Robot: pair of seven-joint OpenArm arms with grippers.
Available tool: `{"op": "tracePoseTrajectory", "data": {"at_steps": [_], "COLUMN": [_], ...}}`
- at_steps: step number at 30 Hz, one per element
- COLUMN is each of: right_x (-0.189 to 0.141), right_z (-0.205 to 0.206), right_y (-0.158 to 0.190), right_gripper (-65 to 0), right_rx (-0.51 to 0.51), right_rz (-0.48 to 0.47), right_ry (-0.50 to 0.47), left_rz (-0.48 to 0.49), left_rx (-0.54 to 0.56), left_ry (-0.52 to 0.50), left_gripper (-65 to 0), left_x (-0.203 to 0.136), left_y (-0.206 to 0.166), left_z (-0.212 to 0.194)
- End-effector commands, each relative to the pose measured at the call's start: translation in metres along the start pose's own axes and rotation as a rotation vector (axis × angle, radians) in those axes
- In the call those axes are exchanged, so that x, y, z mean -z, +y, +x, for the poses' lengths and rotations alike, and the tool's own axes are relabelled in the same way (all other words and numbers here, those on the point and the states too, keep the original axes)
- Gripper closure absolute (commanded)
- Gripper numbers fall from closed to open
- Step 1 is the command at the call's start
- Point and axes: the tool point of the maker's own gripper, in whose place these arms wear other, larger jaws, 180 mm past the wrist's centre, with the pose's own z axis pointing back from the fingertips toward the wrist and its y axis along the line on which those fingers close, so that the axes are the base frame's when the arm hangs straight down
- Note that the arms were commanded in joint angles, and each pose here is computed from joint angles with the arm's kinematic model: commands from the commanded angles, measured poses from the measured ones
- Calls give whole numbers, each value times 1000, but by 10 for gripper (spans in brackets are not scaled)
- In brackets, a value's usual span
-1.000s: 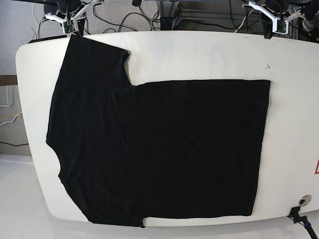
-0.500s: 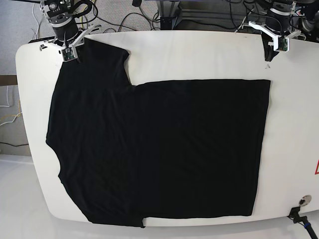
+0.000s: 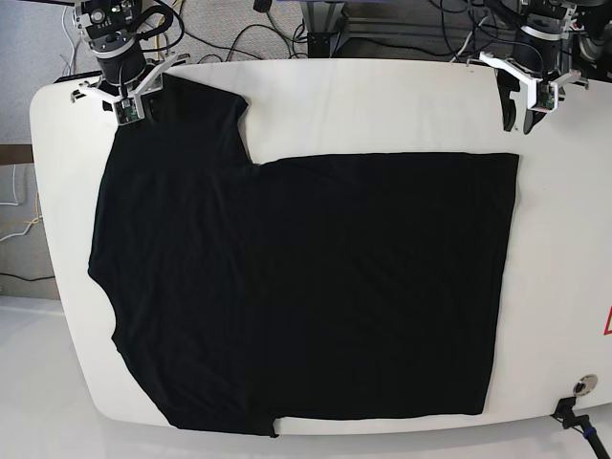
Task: Fold the T-shirt properly
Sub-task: 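Lower both grippers toward the shirt's shoulder edge corners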
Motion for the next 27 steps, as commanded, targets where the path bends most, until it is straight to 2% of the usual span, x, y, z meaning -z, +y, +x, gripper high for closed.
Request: {"op": "tracePoseTrajectory", "data": {"at_steps": [1, 5, 12, 13, 22, 27], "right_x": [-4, -8, -12, -12, -20, -15], "right_z": [13, 16, 8, 14, 19, 20], "right_y": [-14, -43, -87, -79, -107, -93], "right_gripper": [-211, -287, -323, -322, -312, -286], "right_rx": [-2, 21, 91, 49, 18, -53], "right_rz": [-42, -137, -274, -227, -233, -136], "right_ry": [-44, -54, -14, -29, -7, 10], "left_rz": [3, 2, 10, -5, 18, 47], "left_rx": [6, 0, -27, -20, -13, -25], "left_ry": [-51, -81, -142, -148, -172, -155], "left_gripper": [-171, -201, -219, -215, -222, -217], "left_x": [0, 8, 20, 18, 22, 33], "left_y": [3, 5, 9, 6, 13, 24], "left_z": [13, 22, 38, 41, 47, 42]}}
